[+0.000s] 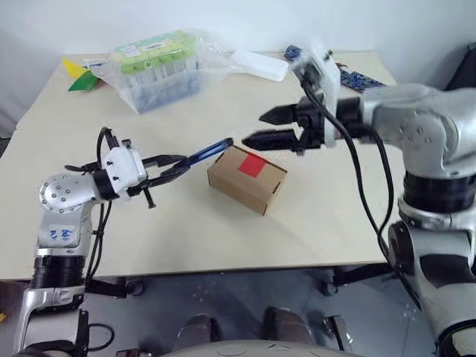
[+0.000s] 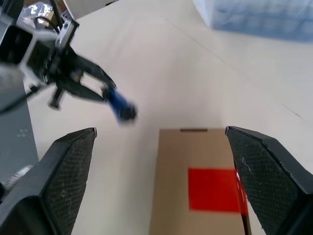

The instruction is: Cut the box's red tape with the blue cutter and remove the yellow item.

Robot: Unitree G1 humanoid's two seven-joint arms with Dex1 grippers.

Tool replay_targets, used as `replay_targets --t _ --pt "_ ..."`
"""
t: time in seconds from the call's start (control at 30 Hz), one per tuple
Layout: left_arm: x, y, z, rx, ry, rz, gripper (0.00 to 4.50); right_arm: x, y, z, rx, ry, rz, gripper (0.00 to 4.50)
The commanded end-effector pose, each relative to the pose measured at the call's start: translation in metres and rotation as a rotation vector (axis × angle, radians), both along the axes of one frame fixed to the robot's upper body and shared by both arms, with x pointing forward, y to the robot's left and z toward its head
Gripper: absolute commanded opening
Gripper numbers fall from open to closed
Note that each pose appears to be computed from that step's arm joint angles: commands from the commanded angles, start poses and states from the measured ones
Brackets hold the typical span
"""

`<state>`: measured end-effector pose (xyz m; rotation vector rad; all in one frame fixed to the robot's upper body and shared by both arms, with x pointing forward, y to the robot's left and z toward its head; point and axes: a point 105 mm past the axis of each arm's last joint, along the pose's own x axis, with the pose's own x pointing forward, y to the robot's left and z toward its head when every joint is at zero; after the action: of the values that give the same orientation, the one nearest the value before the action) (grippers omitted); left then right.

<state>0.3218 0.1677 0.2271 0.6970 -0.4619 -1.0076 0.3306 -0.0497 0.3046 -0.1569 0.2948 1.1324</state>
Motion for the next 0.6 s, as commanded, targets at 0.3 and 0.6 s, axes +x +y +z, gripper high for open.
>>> replay_targets --t 0.3,0.6 --pt "0.005 -0.009 0.003 0.009 -0.093 -0.015 0.46 0.003 0.015 -0.008 -0.016 0.158 0.031 4.44" --pt "0.005 -0.014 0.003 0.005 -0.105 -0.029 0.46 -0.001 0.028 -0.010 -0.003 0.162 0.090 4.44"
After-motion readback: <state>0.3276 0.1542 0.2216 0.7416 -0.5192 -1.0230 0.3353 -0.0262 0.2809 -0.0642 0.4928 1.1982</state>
